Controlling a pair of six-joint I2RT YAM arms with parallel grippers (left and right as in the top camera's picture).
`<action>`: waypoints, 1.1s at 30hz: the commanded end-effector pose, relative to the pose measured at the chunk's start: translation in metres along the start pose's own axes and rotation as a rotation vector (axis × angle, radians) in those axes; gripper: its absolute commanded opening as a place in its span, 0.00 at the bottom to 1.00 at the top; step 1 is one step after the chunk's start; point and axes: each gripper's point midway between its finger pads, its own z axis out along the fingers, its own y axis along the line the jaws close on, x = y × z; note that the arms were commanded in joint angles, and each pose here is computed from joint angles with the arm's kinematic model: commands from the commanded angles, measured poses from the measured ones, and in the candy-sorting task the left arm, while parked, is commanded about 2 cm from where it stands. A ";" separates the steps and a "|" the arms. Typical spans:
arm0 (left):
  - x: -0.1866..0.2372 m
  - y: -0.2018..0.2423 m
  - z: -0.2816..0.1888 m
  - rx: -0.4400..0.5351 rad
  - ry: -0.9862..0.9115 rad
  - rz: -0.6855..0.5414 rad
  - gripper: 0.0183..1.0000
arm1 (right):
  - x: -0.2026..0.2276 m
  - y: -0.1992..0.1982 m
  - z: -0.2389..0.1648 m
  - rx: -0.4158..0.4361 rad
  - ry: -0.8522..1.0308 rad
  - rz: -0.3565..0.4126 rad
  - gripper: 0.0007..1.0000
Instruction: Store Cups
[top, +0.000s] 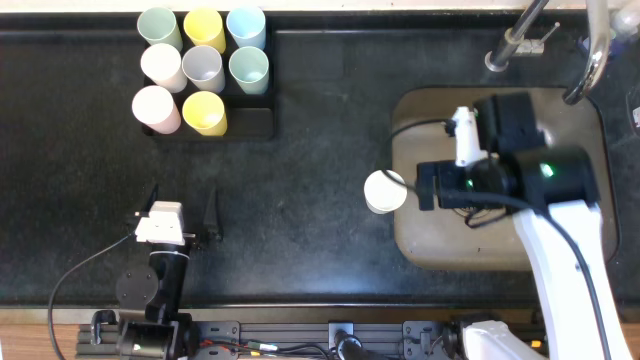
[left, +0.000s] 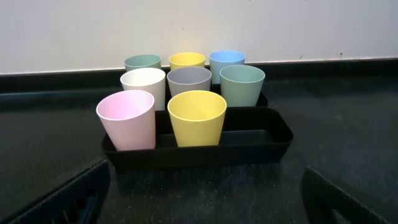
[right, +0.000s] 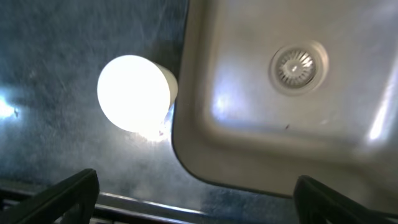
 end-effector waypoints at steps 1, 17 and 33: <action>0.000 0.002 0.000 -0.011 -0.002 0.018 1.00 | 0.000 0.007 0.021 -0.042 0.116 0.020 1.00; 0.000 0.002 0.000 -0.011 -0.002 0.018 1.00 | 0.008 0.023 0.099 -0.021 0.427 -0.026 1.00; 0.000 0.002 0.000 -0.011 -0.002 0.018 1.00 | -0.009 0.021 0.126 0.027 0.394 -0.009 0.52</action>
